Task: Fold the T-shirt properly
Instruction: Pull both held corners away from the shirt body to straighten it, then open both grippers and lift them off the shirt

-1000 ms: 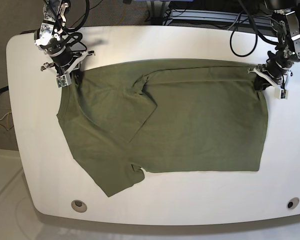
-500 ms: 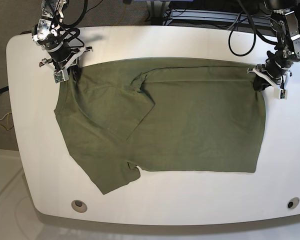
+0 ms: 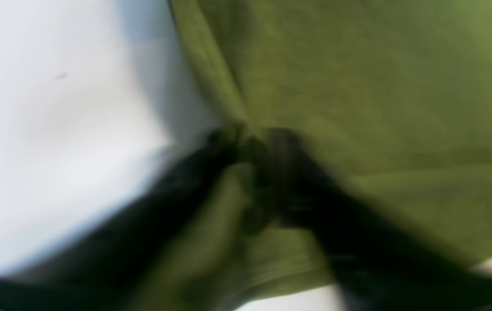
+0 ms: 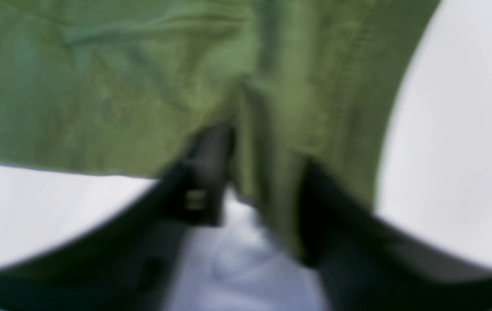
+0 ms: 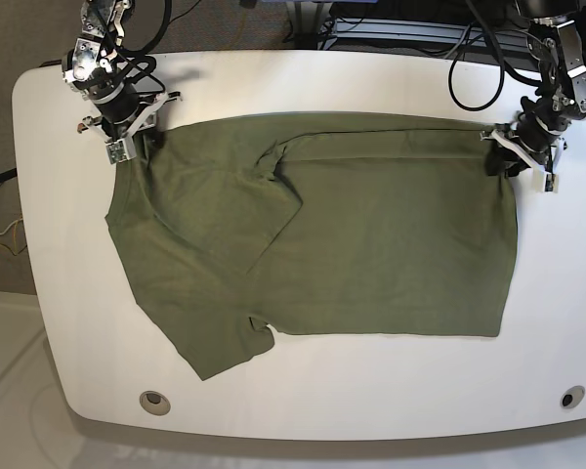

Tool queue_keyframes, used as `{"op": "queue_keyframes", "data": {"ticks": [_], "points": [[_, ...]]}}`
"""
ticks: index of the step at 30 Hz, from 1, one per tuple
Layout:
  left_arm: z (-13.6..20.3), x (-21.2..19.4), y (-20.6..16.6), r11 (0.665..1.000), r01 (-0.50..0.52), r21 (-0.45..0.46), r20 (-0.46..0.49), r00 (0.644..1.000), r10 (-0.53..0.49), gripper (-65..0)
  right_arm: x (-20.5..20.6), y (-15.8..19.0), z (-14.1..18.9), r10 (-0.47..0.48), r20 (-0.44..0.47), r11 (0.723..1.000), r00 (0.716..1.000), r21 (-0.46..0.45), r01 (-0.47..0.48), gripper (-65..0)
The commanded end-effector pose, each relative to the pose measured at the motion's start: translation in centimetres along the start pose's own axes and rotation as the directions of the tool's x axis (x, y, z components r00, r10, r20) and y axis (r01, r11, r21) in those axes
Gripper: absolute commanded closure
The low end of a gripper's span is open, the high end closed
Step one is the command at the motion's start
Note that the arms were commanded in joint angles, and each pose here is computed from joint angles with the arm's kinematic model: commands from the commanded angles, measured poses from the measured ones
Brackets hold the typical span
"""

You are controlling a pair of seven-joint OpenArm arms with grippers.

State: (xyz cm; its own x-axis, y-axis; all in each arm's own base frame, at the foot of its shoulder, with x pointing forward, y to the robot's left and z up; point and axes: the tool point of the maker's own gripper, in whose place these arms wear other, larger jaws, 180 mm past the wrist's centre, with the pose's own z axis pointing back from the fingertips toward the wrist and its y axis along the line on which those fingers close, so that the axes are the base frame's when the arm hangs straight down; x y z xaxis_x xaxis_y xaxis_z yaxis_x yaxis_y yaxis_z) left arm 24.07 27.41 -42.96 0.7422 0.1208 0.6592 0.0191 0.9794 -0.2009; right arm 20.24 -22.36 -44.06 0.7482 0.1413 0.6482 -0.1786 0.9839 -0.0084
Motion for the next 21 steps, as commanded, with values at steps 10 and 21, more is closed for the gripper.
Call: {"op": "queue_keyframes", "data": {"ticks": [10,21], "points": [[0.5,-4.5,1.5,0.997,0.033,0.07,-0.196,0.98,-0.019,-50.3,-5.5,-1.5,1.0,0.04,-0.263,0.996,0.964,-0.066,-0.06,-53.5],[0.5,-3.9,1.3,0.997,0.038,0.064,-0.182,0.983,-0.025,-50.6,-1.5,-3.4,2.2,0.068,-0.171,0.987,0.983,-0.134,-0.091,-51.8]]}}
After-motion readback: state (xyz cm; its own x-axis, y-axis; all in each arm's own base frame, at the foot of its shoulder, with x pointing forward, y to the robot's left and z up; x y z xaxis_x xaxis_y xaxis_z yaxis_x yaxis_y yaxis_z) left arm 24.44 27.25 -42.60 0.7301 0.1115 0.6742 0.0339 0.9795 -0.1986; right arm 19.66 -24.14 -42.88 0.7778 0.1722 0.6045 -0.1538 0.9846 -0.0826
